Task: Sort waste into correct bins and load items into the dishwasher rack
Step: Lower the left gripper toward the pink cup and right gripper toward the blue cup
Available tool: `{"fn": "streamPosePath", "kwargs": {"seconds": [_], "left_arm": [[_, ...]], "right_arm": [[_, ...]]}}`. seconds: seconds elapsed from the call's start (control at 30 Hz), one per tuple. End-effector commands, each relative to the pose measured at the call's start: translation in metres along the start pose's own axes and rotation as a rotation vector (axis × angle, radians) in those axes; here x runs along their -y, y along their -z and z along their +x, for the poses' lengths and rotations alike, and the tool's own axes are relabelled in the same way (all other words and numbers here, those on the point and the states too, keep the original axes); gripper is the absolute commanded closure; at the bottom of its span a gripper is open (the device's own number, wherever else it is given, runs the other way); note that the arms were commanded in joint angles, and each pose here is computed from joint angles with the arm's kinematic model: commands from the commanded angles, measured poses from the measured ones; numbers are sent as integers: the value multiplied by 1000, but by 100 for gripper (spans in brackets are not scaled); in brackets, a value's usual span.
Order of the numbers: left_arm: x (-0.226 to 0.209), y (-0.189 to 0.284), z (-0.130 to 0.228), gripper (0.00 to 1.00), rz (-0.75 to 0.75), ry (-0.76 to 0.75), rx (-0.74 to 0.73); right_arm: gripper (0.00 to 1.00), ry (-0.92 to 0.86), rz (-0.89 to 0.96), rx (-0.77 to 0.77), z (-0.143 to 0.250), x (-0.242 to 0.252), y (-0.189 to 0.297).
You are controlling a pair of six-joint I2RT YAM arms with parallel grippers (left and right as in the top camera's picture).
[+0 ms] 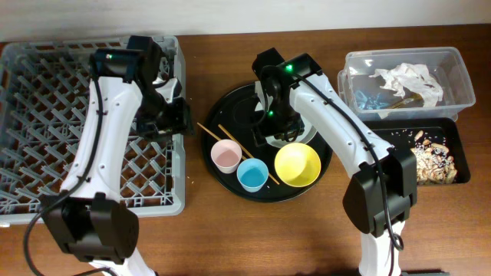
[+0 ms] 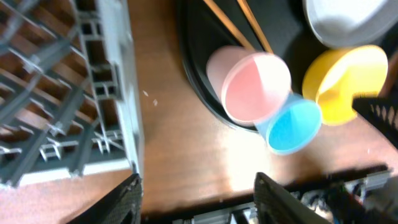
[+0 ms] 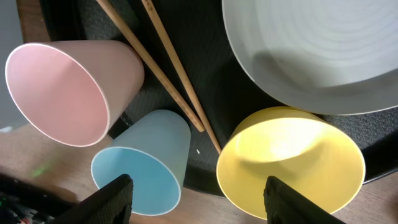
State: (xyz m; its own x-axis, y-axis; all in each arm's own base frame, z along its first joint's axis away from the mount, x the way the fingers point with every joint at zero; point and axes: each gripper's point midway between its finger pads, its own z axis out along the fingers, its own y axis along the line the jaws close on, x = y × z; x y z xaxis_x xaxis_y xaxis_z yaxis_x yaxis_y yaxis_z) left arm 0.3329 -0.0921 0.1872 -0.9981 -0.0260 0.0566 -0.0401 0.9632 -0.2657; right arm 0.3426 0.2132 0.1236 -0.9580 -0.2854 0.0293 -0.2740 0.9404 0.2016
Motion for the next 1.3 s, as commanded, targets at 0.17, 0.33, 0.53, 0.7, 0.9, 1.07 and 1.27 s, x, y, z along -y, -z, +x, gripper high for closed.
{"fn": "streamPosePath", "kwargs": {"seconds": [0.17,0.33,0.53,0.7,0.9,1.07,1.27], "left_arm": [[50,-31,27,44,-51,-73,-61],[46,-41,29,44,-87,-48,-67],[24,-35,15,44,-106,7,-29],[4,-29,-1,43,-92,70,14],[-15,-23,-12,36,-84,126,45],[-14,-22,-22,3,-74,118,88],[-12,-21,-36,1,-62,106,140]], "right_arm": [[31,-5,3,17,2,0,8],[38,-40,18,-97,29,5,-15],[49,-44,-31,-112,32,-1,-39],[48,-37,-38,-84,31,-3,-31],[46,7,-27,-43,32,-5,-16],[43,36,-36,-51,33,-1,-14],[45,108,7,-86,46,-12,-34]]}}
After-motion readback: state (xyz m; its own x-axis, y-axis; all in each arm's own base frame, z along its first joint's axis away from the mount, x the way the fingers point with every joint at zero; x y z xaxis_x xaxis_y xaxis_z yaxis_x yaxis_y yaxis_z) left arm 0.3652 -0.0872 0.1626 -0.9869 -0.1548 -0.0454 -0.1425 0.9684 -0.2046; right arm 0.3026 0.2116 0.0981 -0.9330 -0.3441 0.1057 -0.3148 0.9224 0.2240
